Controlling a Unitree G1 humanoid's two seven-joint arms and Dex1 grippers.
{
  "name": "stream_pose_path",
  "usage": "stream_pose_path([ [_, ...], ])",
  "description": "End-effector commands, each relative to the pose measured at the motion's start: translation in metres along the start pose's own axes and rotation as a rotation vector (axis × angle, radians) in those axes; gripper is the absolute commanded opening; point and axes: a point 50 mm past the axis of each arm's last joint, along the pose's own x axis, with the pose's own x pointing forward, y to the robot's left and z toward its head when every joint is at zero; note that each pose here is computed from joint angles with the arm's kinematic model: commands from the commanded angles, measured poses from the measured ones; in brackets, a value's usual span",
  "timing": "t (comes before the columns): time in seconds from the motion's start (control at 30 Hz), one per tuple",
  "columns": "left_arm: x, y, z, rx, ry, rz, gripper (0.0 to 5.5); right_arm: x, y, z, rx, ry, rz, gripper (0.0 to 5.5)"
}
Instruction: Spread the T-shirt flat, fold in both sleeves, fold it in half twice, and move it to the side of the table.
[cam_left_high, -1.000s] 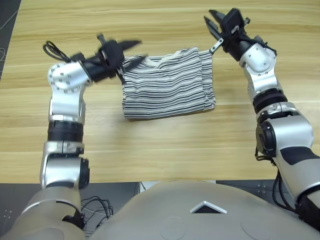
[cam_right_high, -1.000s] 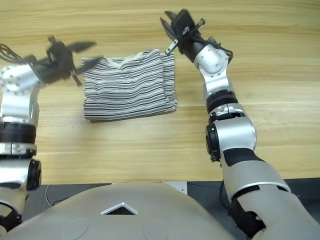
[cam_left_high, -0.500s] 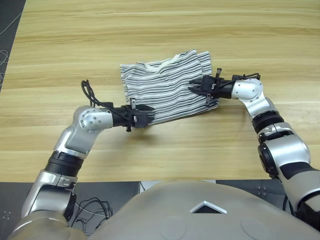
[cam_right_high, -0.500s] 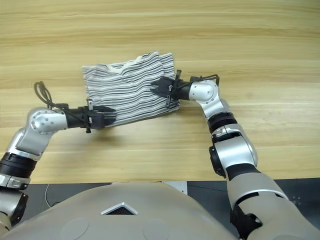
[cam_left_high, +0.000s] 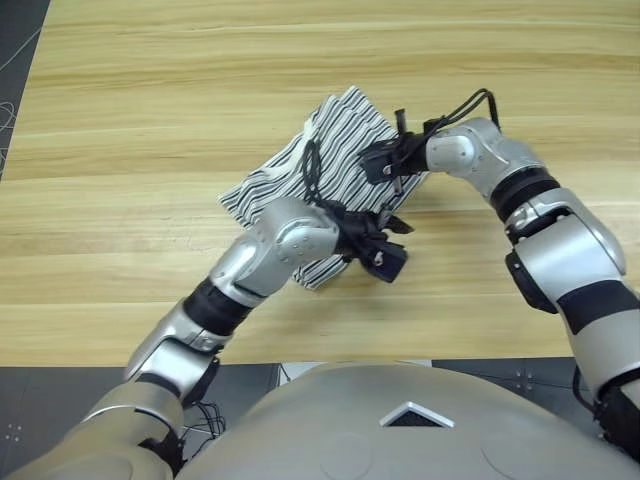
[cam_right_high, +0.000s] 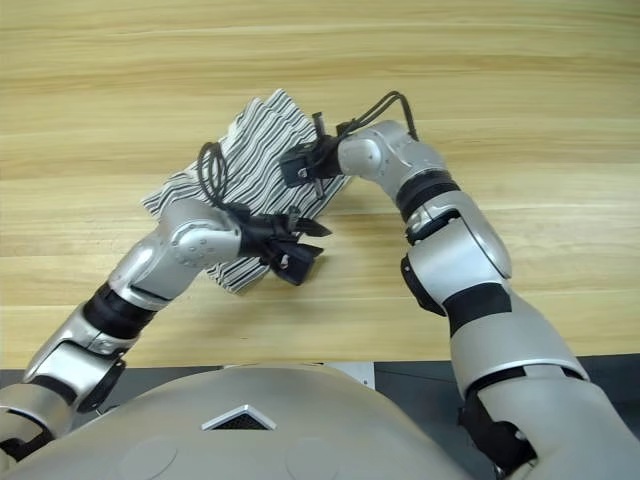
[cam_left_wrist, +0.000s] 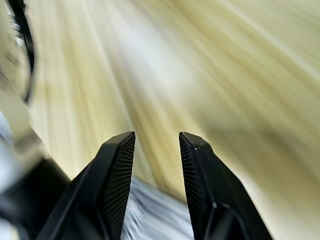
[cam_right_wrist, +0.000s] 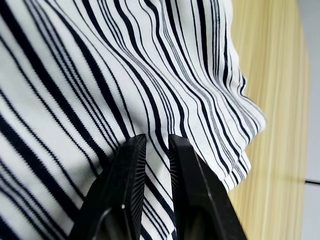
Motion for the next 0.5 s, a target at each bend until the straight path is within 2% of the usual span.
stream_pose_path([
  [0.03, 0.005, 0.006, -0.012, -0.030, 0.030, 0.026, 1.65, 0.004, 0.011, 0.008, -0.089, -0.061, 0.040, 0.83],
  [0.1, 0.000, 0.004, -0.013, -0.040, 0.023, 0.037, 1.65, -0.005, 0.008, 0.004, -0.139, -0.083, 0.018, 0.83],
  [0.2, -0.029, -0.003, -0.003, -0.039, 0.000, 0.087, 1.65, -0.030, -0.008, -0.007, -0.156, -0.083, -0.078, 0.83],
  [0.37, -0.092, -0.020, 0.027, -0.146, -0.121, 0.136, 1.65, -0.069, -0.031, -0.033, 0.016, -0.024, -0.297, 0.83],
  [0.5, -0.125, -0.037, 0.021, -0.267, -0.089, 0.112, 1.65, -0.077, -0.029, -0.041, 0.143, -0.023, -0.362, 0.83],
])
